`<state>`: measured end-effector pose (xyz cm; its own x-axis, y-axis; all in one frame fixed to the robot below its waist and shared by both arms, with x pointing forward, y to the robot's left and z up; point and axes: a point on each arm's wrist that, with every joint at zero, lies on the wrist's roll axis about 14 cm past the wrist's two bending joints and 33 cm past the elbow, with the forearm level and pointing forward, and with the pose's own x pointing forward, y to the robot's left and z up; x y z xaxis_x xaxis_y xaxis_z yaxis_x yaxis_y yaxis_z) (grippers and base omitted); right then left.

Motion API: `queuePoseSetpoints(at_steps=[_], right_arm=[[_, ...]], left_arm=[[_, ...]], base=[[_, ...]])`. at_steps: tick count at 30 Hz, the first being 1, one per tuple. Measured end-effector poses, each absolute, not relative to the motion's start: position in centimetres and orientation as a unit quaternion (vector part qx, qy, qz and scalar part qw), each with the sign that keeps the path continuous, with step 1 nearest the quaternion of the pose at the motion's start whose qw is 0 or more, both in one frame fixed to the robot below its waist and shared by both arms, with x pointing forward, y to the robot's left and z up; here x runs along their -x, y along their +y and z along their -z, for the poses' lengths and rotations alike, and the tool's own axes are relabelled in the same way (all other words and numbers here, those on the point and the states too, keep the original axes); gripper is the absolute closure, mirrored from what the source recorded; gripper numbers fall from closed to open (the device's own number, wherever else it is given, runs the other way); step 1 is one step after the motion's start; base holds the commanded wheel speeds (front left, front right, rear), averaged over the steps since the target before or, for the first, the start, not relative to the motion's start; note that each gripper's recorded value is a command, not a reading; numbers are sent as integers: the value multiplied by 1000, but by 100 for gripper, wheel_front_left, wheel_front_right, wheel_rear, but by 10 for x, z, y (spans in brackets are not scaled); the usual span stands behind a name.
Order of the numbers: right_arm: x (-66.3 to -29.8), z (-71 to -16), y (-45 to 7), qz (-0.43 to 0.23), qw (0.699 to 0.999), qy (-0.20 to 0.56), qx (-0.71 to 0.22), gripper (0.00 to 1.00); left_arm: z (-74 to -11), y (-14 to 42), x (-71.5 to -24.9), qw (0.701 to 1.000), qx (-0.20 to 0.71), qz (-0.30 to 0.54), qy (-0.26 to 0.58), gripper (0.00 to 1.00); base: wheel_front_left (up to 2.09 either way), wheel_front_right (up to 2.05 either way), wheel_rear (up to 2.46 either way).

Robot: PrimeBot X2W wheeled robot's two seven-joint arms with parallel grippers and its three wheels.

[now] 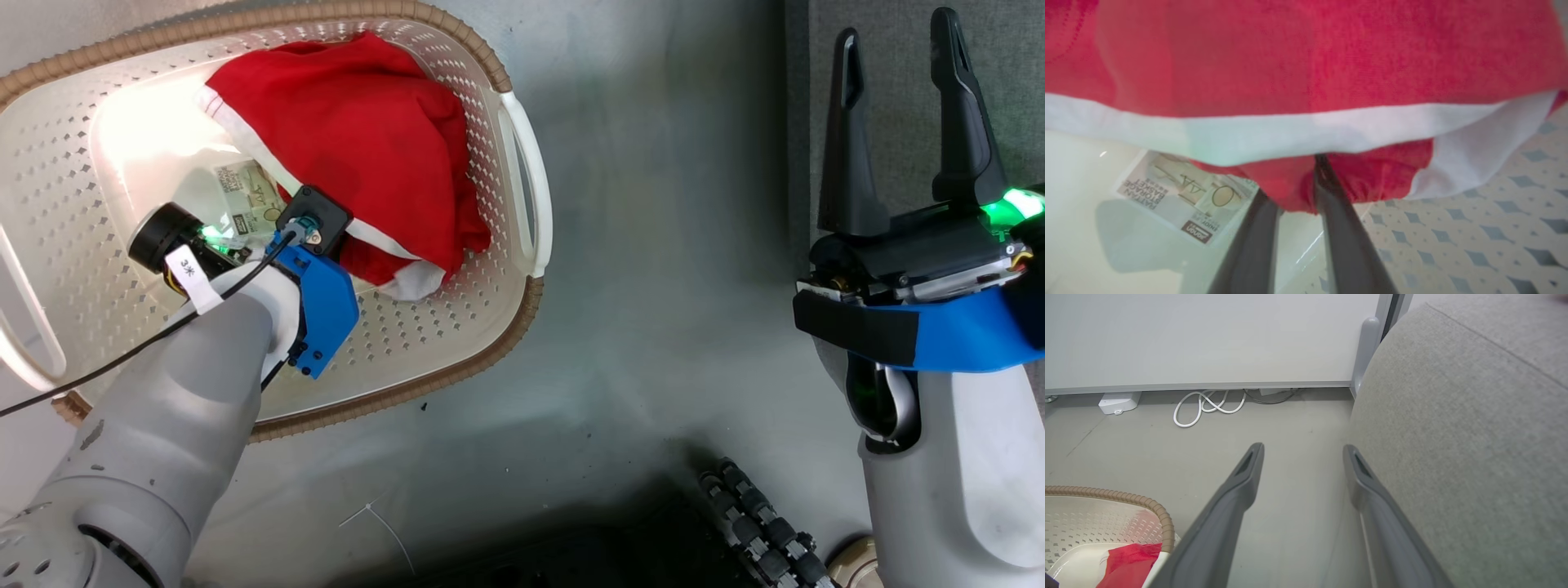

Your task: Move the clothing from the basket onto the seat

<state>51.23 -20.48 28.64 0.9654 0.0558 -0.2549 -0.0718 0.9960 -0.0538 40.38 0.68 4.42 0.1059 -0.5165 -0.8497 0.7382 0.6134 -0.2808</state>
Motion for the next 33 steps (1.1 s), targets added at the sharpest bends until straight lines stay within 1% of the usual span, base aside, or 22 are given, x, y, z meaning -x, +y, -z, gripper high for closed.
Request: queuePoseSetpoints(at_steps=[12, 20, 33], right_arm=[[-517, -298, -203, -33, 992, 115, 29, 0], [-523, -322, -199, -35, 995, 90, 25, 0], [-523, -379, -189, -41, 998, 44, 14, 0]], left_arm=[[-64, -4, -412, 749, -95, 430, 495, 100], [-106, -26, -424, 776, -62, 443, 444, 100], [-201, -44, -448, 825, -12, 440, 355, 100]], base=[[0, 0, 0], [0, 0, 0], [0, 0, 0]])
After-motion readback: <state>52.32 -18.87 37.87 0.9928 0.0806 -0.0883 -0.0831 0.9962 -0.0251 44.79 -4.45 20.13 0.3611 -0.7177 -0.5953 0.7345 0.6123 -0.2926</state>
